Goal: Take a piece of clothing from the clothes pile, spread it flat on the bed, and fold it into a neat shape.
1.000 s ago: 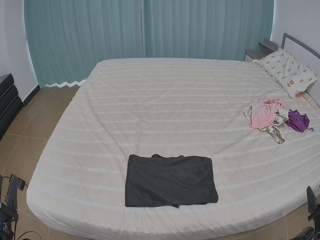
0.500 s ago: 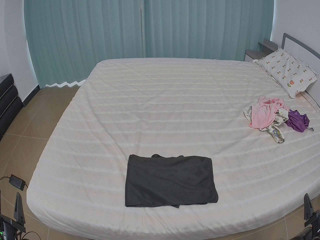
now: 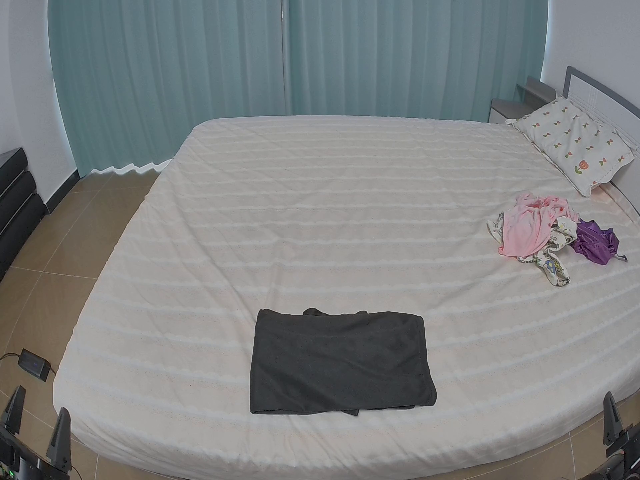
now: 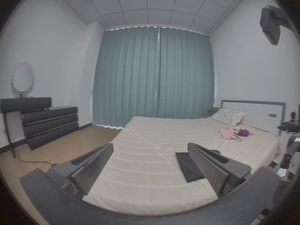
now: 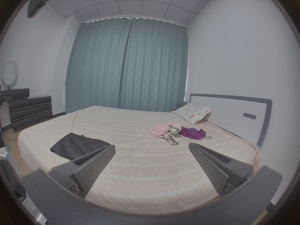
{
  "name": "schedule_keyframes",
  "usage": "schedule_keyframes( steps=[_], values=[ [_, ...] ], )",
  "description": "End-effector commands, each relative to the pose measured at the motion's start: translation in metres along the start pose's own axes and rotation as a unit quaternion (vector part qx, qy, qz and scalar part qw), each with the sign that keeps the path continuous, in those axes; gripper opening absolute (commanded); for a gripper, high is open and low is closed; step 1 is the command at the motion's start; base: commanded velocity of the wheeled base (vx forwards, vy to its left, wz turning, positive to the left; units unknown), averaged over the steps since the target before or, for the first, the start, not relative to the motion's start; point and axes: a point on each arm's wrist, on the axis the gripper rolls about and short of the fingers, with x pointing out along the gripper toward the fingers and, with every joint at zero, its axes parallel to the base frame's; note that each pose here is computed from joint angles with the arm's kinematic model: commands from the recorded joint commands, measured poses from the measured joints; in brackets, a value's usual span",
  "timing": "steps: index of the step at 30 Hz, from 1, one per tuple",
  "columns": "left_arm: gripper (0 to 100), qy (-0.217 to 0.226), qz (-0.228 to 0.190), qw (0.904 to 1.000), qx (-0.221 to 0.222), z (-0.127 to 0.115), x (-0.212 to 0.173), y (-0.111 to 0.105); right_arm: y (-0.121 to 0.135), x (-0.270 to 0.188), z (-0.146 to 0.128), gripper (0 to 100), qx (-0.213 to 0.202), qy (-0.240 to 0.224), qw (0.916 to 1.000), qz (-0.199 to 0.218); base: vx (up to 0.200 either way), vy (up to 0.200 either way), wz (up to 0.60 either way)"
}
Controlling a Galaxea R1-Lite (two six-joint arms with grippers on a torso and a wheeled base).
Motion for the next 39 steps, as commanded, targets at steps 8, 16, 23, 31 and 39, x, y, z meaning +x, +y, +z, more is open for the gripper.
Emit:
schedule_keyframes(
  steps=[8,16,23,31,39],
  values=[
    [100,0.014,-0.147,0.989,-0.004,-0.0054,-0.0008,-0.0063,0.0033,-0.0008,-0.0003,100,0.025,-0.011,0.9969,0.074,0.0,0.0,0.0],
    [100,0.026,-0.178,0.9837,-0.006,-0.0047,0.0005,-0.0076,0.0054,0.0004,-0.0055,100,0.028,-0.001,0.9942,0.103,0.0,0.0,0.0],
    [100,0.015,-0.127,0.9918,-0.007,-0.006,-0.0003,-0.0054,0.005,0.0004,-0.0058,100,0.049,0.001,0.9943,0.094,0.0,0.0,0.0],
    [100,0.011,-0.048,0.9985,-0.024,-0.0055,0.0001,-0.0019,0.0049,0.0004,-0.0058,100,0.048,0.001,0.9944,0.094,0.0,0.0,0.0],
    [100,0.035,-0.025,0.9989,0.02,-0.011,0.0,-0.0006,0.0049,0.0004,-0.0058,100,0.049,0.001,0.9944,0.094,0.0,0.0,0.0]
  ],
)
